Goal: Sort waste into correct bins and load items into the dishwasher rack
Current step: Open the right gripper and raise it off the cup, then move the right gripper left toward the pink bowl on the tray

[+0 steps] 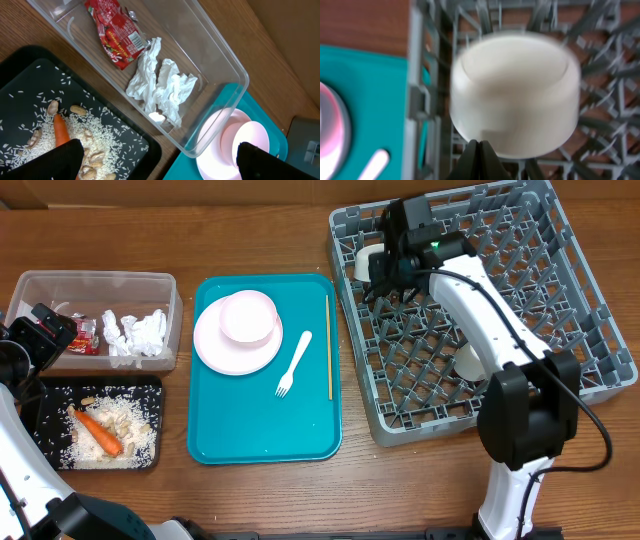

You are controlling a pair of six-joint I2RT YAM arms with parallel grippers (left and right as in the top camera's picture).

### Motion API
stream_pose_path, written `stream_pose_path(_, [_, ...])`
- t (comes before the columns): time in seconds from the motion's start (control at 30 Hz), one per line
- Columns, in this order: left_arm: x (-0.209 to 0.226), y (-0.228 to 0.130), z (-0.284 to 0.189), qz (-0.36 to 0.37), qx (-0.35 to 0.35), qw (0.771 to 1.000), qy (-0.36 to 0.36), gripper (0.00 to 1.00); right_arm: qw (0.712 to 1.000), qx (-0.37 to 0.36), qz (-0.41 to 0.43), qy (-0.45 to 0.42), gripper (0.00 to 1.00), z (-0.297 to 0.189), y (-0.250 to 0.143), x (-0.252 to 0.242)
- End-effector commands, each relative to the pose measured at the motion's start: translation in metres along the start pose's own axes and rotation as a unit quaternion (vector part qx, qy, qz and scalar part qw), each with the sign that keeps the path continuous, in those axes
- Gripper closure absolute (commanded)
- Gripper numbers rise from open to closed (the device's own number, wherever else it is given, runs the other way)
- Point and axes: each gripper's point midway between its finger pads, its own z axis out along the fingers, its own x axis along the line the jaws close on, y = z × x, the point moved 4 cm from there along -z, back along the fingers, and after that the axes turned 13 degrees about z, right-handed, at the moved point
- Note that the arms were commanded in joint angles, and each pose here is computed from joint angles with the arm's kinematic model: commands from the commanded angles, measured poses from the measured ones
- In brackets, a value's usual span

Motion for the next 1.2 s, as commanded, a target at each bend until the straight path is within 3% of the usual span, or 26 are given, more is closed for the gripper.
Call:
stream_pose_path(0.0, [-0.001,0.007,-0.005,0.001,-0.011,1.0,0.004,0.0,0.996,-0.086,-0.003,0.037,0.96,-0.054,0.038,0.02])
stream_pose_path(0.43, [-0.001,0.007,-0.005,0.001,-0.011,1.0,0.004,0.0,0.997,-0.076,0.005,-0.015,0.96,0.027,0.036,-0.003])
stream_pose_path(0.73, [-0.001,0.007,-0.005,0.001,-0.011,1.0,0.004,0.0,0.999,-0.034,0.01,-0.034,0.96,0.034,0.02,-0.015])
stream_pose_path(1.0, [-0.001,0.007,-0.005,0.001,-0.011,1.0,0.004,0.0,0.997,-0.083,0.005,0.0,0.96,-0.034,0.039,0.004])
stream_pose_path(1.17, [-0.001,0.007,-0.005,0.001,-0.011,1.0,0.004,0.0,0.999,-0.024,0.005,0.037,0.96,-0.081,0.011,0.013])
